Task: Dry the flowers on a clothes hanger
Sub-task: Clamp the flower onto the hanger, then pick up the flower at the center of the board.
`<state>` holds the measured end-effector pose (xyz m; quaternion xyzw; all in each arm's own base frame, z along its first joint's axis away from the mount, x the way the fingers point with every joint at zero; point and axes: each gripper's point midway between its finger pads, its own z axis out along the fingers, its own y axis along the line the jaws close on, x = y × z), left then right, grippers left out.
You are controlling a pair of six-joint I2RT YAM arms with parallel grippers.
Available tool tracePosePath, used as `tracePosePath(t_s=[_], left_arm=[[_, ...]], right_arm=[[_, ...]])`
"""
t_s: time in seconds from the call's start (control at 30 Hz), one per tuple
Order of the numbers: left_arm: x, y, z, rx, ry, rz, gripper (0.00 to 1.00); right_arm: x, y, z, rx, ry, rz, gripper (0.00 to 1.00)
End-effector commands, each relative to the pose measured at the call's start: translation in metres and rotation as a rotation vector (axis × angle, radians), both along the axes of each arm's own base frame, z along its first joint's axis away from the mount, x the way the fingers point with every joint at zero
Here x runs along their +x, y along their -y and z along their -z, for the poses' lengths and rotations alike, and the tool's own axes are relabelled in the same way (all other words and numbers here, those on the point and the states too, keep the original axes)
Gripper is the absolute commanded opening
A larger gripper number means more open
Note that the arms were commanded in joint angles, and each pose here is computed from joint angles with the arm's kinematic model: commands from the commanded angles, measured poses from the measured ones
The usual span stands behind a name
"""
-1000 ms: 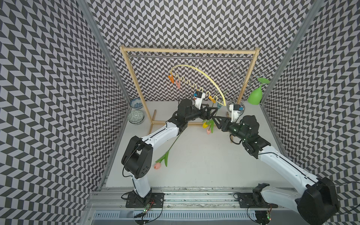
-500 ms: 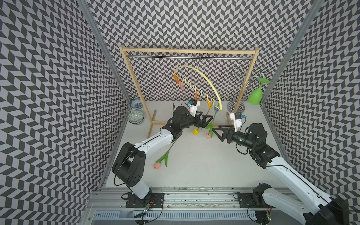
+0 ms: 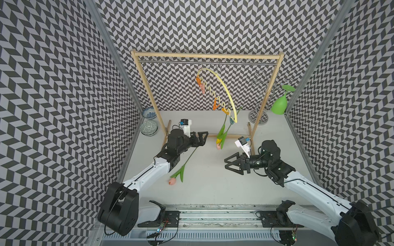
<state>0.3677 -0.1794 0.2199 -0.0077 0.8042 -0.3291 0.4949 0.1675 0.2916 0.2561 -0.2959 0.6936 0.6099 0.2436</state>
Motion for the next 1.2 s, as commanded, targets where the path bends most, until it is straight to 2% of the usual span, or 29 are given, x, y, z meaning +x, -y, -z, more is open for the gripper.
tracePosePath(t_s=[0.0,0.07,0.17,0.23,0.4,0.67,0.77,0.9,0.97,1.17], left_arm=[[-0.012,-0.065,0.056,-0.024,-0.151,-0.242,1.0],[-0.026,-0.076,0.08,-0.079,-0.187,-0.234,1.0],[-0.042,-0.07,0.108,-0.108,-0.25,-0.171,0.97],[-0.048,-0.064,0.124,-0.102,-0.302,-0.133,0.93],[-0.057,-0.059,0.153,-0.076,-0.394,-0.097,0.92],[-0.071,-0.056,0.173,-0.052,-0.467,-0.086,0.92],[-0.078,-0.053,0.175,-0.078,-0.481,-0.077,0.92],[-0.089,-0.044,0.168,-0.162,-0.482,-0.059,0.92],[-0.093,-0.037,0.161,-0.201,-0.47,-0.04,0.92],[-0.077,-0.046,0.121,-0.189,-0.382,-0.093,0.95]], right_arm=[[0.009,-0.025,0.013,-0.114,0.061,0.143,0.75],[0.017,-0.041,0.03,-0.185,0.033,0.246,0.63],[0.022,-0.062,0.055,-0.249,-0.001,0.339,0.55],[0.018,-0.076,0.072,-0.286,-0.006,0.36,0.54],[0.034,-0.089,0.117,-0.424,-0.014,0.429,0.54],[0.048,-0.088,0.147,-0.473,-0.037,0.505,0.55],[0.062,-0.096,0.162,-0.489,-0.109,0.583,0.55],[0.091,-0.112,0.187,-0.565,-0.202,0.712,0.54],[0.106,-0.121,0.2,-0.607,-0.227,0.732,0.54],[0.138,-0.131,0.23,-0.703,-0.271,0.82,0.54]])
